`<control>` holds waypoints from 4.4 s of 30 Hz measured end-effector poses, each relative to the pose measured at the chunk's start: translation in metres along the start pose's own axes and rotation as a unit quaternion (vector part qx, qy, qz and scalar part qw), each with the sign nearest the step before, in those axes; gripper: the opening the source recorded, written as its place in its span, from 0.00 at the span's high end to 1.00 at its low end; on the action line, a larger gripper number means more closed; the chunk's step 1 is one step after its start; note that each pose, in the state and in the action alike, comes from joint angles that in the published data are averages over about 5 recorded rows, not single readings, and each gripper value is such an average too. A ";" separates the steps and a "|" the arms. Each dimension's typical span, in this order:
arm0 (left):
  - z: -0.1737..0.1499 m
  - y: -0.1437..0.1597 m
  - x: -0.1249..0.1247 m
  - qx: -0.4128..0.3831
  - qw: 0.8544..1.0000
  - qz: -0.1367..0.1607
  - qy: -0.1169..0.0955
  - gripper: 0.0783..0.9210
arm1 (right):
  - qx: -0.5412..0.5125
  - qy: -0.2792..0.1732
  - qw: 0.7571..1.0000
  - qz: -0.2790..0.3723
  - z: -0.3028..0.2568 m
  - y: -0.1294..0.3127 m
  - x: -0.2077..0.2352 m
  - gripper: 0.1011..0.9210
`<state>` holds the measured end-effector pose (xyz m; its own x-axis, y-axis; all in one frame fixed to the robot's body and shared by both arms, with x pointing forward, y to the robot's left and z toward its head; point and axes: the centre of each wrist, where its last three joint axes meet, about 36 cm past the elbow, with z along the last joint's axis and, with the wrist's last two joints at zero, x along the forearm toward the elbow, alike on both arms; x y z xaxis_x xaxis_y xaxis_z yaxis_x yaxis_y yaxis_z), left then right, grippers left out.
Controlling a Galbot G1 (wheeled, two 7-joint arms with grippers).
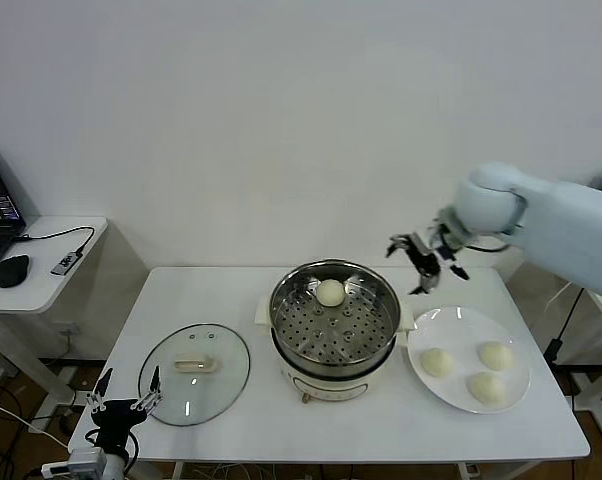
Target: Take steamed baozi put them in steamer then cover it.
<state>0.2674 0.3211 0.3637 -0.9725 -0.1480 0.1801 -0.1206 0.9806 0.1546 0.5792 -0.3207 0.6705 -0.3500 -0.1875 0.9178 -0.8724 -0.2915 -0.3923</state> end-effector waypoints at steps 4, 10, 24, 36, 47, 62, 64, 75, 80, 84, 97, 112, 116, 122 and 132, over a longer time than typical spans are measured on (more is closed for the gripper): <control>0.001 0.001 0.000 -0.001 1.000 0.001 0.001 0.12 | -0.039 0.015 0.999 -0.012 0.025 0.028 -0.005 0.12; 0.002 0.001 0.000 -0.002 1.000 0.000 0.003 0.12 | -0.071 0.032 0.997 -0.030 0.048 0.060 -0.023 0.12; 0.004 0.005 0.000 -0.005 1.000 -0.006 0.007 0.12 | -0.096 0.039 0.992 -0.066 0.076 0.103 -0.096 0.12; 0.004 0.011 0.000 -0.009 1.000 -0.013 0.008 0.12 | -0.099 0.022 0.992 -0.072 0.078 0.103 -0.146 0.12; 0.005 0.011 -0.002 -0.008 1.000 -0.014 0.008 0.12 | -0.103 0.012 0.991 -0.084 0.070 0.100 -0.181 0.12; 0.005 0.010 -0.003 -0.007 1.000 -0.014 0.008 0.12 | -0.107 0.014 0.990 -0.092 0.060 0.094 -0.200 0.29; 0.005 0.010 -0.003 -0.007 1.000 -0.015 0.008 0.12 | -0.107 0.016 0.990 -0.093 0.060 0.093 -0.200 0.32; 0.005 0.011 -0.004 -0.009 1.000 -0.015 0.007 0.12 | -0.116 0.021 0.989 -0.094 0.067 0.087 -0.177 0.40; 0.002 0.012 -0.003 -0.011 1.000 -0.013 0.006 0.12 | -0.128 0.025 0.988 -0.078 0.075 0.076 -0.142 0.39; 0.002 0.012 -0.004 -0.013 1.000 -0.010 0.006 0.12 | -0.137 0.025 0.989 -0.056 0.076 0.061 -0.106 0.39; 0.000 0.010 -0.007 -0.011 1.000 -0.005 0.003 0.12 | -0.123 -0.016 0.992 0.013 0.009 -0.008 -0.002 0.38; 0.000 0.010 -0.010 -0.004 1.000 -0.015 0.000 0.12 | -0.115 -0.072 0.991 -0.011 -0.122 -0.067 -0.025 0.38; 0.000 0.011 -0.011 -0.004 1.000 -0.017 -0.001 0.12 | -0.114 -0.077 0.990 -0.024 -0.154 -0.075 -0.045 0.38; -0.001 0.010 -0.013 -0.002 1.000 -0.018 -0.004 0.12 | -0.116 -0.077 0.989 -0.039 -0.191 -0.078 -0.079 0.38; 0.002 0.010 -0.012 0.000 1.000 -0.018 -0.002 0.12 | -0.126 -0.070 0.988 -0.052 -0.226 -0.073 -0.123 0.38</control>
<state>0.2780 0.3325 0.3613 -0.9680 -0.1836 0.1708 -0.1563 0.9744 0.1615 0.6090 -0.0644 0.6005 -0.2182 -0.3024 0.9279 -0.9646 -0.0774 -0.2521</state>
